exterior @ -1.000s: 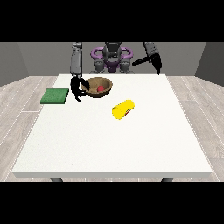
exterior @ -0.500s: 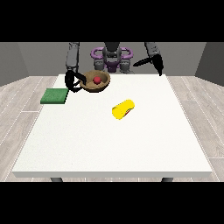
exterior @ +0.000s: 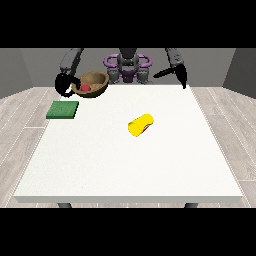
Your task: Pick the cup and pour the ball into the bowl, then pick the bowl and place it on the pad
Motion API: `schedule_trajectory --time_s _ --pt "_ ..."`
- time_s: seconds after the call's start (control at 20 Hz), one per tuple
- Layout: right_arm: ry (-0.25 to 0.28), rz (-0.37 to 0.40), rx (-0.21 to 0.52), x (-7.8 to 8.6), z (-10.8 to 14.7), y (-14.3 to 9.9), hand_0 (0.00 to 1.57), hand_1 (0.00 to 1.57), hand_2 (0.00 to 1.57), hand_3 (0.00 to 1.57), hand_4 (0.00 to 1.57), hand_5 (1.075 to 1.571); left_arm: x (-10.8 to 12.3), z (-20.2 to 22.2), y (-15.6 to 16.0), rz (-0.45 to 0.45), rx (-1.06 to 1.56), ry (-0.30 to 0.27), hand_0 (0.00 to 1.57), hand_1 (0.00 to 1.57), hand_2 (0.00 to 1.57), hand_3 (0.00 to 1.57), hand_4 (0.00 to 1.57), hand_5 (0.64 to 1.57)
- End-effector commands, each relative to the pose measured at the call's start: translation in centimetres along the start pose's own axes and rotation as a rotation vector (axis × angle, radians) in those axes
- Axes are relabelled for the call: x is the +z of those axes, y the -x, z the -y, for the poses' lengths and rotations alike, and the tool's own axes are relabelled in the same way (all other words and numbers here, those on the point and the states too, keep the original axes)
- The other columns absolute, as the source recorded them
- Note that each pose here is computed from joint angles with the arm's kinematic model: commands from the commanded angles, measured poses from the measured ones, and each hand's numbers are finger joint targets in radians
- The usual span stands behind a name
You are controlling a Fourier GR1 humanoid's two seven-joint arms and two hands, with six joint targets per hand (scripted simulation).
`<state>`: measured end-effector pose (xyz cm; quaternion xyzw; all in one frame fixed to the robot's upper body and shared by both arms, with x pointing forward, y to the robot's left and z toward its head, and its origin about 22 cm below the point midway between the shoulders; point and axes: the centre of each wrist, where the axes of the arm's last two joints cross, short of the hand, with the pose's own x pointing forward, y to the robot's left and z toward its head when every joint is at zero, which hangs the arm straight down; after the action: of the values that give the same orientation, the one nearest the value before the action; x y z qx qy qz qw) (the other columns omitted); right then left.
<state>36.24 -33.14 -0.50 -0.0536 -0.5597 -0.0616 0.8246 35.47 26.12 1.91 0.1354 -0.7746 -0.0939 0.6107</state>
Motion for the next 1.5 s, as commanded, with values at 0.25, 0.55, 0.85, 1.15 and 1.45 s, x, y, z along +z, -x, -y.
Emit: schedule_trajectory --time_s 0.25,0.55,0.85,1.15,1.45 --pt "-0.006 0.105 -0.063 1.0 7.9 -4.4 1.57 1.57 1.57 1.57 1.07 1.557 0.5 3.2 -0.3 0.139 -0.006 -0.036 0.00 0.00 0.00 0.00 0.00 1.565" --pt "0.086 0.248 -0.164 2.2 13.6 -4.9 1.57 1.57 1.57 1.37 1.03 1.562 -1.6 6.6 -6.9 0.308 -0.008 0.008 0.00 0.00 0.00 0.00 0.00 1.565" --pt "0.126 0.394 -0.110 4.6 18.8 -6.1 1.57 1.57 1.57 0.35 1.02 1.569 -2.1 3.4 -10.3 0.430 -0.045 -0.058 0.00 0.00 0.00 0.00 0.00 1.563" --pt "0.135 0.449 -0.070 5.0 19.9 -9.6 1.57 1.57 1.57 0.00 1.04 1.569 -1.4 4.0 -13.3 0.486 -0.018 -0.092 0.00 0.00 0.00 0.00 0.00 1.564" --pt "0.106 0.424 -0.117 4.1 18.8 -8.0 1.57 1.57 1.57 0.21 1.01 1.571 -0.4 3.1 -14.7 0.458 -0.031 -0.073 0.00 0.00 0.00 0.00 0.00 1.563"
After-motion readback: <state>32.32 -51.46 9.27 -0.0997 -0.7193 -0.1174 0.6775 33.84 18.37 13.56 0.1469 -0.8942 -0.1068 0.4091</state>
